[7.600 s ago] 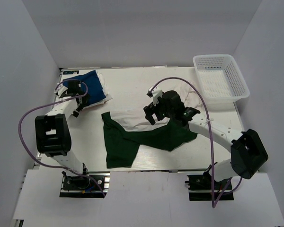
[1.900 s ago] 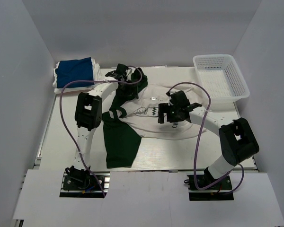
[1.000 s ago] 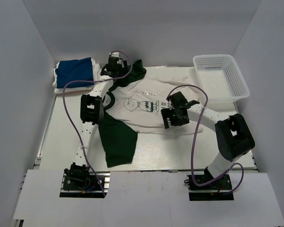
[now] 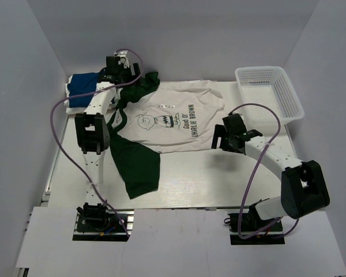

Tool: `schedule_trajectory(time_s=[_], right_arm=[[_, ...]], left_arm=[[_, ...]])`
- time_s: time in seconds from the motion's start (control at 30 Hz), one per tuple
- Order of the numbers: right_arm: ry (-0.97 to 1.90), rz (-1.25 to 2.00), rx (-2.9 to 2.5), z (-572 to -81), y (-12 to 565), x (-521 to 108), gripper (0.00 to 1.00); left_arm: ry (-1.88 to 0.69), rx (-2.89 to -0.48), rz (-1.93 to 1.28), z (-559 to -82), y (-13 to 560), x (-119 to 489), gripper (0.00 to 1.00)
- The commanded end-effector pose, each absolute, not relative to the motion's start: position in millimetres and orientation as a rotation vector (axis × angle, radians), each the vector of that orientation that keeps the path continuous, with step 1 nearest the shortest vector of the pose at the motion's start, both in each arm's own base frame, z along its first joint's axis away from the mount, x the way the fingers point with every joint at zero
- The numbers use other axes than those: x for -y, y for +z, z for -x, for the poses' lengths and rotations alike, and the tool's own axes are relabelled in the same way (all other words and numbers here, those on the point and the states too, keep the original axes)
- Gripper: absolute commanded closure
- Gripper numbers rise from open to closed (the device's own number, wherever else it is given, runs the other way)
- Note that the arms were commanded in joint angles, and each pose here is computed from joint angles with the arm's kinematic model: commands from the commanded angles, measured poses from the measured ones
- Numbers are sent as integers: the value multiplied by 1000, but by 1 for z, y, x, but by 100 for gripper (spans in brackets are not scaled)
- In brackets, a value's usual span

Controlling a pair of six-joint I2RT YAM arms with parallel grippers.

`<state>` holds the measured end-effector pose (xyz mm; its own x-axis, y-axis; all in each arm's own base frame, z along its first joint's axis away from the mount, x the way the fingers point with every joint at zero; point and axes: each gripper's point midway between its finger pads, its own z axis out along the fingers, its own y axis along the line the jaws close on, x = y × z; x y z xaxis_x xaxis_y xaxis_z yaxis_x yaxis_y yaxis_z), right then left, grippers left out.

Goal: Fold and stack the t-shirts
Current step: Flatten out the tshirt

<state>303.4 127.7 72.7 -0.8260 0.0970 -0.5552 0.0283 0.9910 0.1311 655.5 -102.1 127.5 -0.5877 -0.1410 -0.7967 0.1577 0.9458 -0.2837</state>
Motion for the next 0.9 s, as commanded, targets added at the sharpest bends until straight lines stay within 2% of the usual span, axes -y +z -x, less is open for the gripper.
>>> schedule_trajectory(time_s=[0.0,0.17,0.2,0.23,0.27,0.3,0.37,0.4,0.53,0.6,0.73,0.87], right_arm=[[117,-300,-2430,-319,87,-105,10],[129,-361,-2393,-324,84,-94,10],[127,-375,-2386,-326,84,-90,10],[127,-373,-2381,-328,83,-89,10],[118,-381,-2377,-330,83,-83,10],[122,-364,-2373,-333,82,-82,10],[128,-374,-2382,-333,78,-81,10],[128,-388,-2380,-336,75,-77,10],[182,-422,-2398,-338,64,-77,10],[201,-420,-2403,-339,59,-80,10],[232,-379,-2425,-341,51,-83,10],[219,-397,-2442,-342,47,-80,10]], left_arm=[[-479,-2166,-43,-597,203,120,1],[-645,-2311,38,-491,179,139,1],[-636,-2409,51,-455,145,140,1],[-623,-2391,112,-433,165,134,1],[-564,-2420,161,-415,158,128,1],[-535,-2534,205,-376,130,125,1],[-529,-2546,293,-335,140,120,1],[-511,-2619,333,-304,119,118,1],[-542,-2746,558,-215,93,114,1],[-548,-2752,590,-194,93,113,1],[-449,-2884,712,-149,54,100,1],[-463,-2948,791,-139,38,108,1]])
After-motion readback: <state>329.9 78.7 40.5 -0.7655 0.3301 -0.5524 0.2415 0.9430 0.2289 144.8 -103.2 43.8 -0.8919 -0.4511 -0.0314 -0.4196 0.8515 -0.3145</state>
